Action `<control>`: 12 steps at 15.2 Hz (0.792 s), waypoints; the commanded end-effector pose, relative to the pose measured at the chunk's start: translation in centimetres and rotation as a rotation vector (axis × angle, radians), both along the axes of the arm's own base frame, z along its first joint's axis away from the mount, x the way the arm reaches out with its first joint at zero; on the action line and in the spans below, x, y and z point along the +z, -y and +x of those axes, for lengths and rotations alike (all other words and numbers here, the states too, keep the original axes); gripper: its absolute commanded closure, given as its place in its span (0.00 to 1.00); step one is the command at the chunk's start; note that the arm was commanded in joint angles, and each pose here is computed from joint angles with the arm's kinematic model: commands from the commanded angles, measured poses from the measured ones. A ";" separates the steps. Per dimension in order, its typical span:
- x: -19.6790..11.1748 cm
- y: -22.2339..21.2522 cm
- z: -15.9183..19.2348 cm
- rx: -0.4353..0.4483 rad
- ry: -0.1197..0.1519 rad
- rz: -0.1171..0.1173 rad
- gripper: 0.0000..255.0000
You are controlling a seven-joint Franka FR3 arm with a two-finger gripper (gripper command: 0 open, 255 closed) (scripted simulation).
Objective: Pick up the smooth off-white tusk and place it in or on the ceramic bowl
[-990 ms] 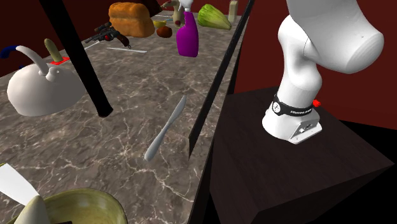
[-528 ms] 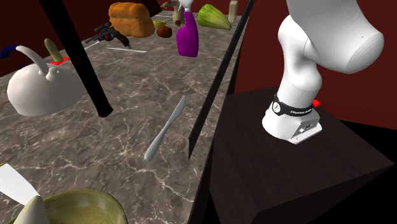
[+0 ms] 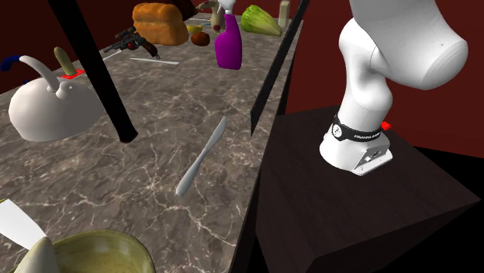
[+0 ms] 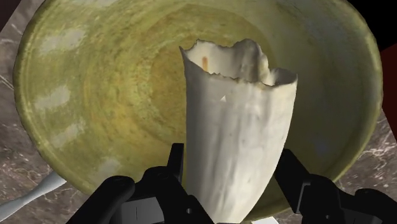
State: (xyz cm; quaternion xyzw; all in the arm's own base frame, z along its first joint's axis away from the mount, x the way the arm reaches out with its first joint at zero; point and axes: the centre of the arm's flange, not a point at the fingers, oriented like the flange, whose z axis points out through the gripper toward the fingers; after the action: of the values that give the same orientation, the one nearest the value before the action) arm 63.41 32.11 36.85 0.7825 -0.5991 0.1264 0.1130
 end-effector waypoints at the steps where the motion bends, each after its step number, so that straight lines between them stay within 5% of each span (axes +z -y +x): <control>1: 1.0 0.0 0.0 0.000 0.000 0.000 1.00; 12: 6.8 0.0 0.0 0.000 0.000 0.000 1.00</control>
State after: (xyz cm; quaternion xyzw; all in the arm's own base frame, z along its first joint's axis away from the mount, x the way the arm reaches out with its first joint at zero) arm 63.43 31.99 43.15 0.7825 -0.5991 0.1266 0.1128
